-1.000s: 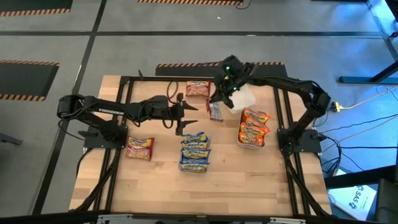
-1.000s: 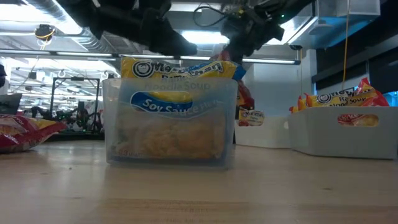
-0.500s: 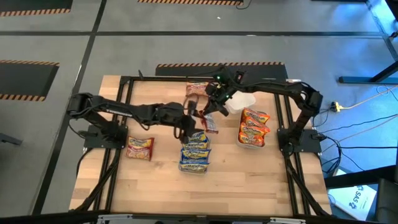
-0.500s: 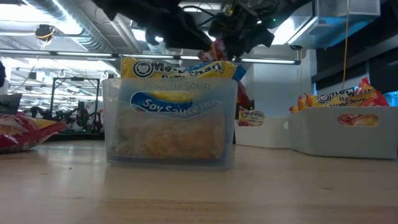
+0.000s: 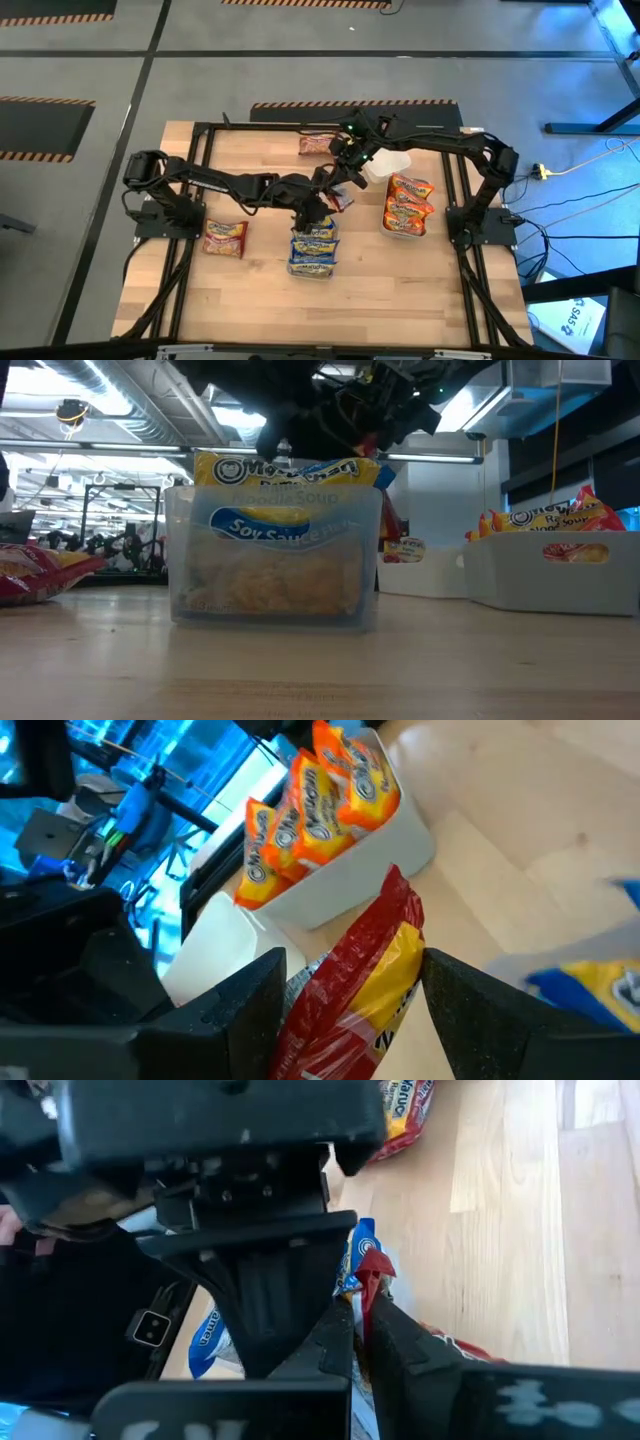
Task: Sort Maruchan noodles
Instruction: Put the bottom right red noodle pack into the white bin
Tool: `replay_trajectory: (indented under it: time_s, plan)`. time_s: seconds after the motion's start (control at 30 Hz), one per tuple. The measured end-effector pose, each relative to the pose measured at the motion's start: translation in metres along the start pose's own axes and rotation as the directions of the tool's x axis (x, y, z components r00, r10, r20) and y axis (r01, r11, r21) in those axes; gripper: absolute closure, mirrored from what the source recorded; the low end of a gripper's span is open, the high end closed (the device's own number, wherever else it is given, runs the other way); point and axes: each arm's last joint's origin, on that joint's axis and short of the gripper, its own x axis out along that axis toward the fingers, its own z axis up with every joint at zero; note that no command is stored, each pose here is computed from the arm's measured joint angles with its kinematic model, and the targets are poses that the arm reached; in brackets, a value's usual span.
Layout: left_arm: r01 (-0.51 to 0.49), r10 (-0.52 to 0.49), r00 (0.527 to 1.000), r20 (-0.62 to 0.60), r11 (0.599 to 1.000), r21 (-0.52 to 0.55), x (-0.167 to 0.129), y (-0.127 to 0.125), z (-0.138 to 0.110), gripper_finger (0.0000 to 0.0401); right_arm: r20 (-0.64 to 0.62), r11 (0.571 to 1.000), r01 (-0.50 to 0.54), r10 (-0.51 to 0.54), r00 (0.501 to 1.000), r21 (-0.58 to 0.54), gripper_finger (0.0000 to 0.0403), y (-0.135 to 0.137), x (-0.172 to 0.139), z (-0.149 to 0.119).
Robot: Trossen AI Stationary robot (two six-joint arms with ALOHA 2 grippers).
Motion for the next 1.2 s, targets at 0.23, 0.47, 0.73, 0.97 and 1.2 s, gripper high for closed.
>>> replay_trajectory:
  time_s: [0.23, 0.47, 0.73, 0.97, 1.2]
  plan:
    - [-0.012, 0.013, 1.000, -0.018, 0.998, 0.055, 0.0001, 0.0012, -0.0018, 0.0209, 0.000, 1.000, -0.001, 0.001, 1.000, 0.004, 0.0403, 0.0022, 0.0027, 0.0008]
    - [-0.027, 0.028, 1.000, -0.009, 0.998, 0.049, 0.0001, 0.0029, -0.0011, 0.0269, 0.003, 1.000, -0.001, 0.001, 1.000, 0.001, 0.0395, 0.0026, 0.0032, 0.0013]
    - [-0.033, 0.033, 0.999, -0.007, 0.999, 0.028, 0.0001, 0.0032, -0.0009, 0.0328, 0.003, 1.000, -0.010, 0.010, 1.000, 0.014, 0.0385, 0.0029, 0.0032, 0.0014]
    - [-0.030, 0.030, 0.999, -0.014, 1.000, -0.007, 0.0004, 0.0040, -0.0029, 0.0396, 0.003, 1.000, -0.004, 0.004, 1.000, 0.007, 0.0384, 0.0024, 0.0027, 0.0014]
    - [-0.040, 0.037, 0.999, -0.030, 0.996, -0.084, 0.0001, 0.0085, -0.0074, 0.0400, 0.001, 1.000, 0.021, -0.021, 1.000, -0.010, 0.0384, 0.0013, -0.0046, 0.0008]
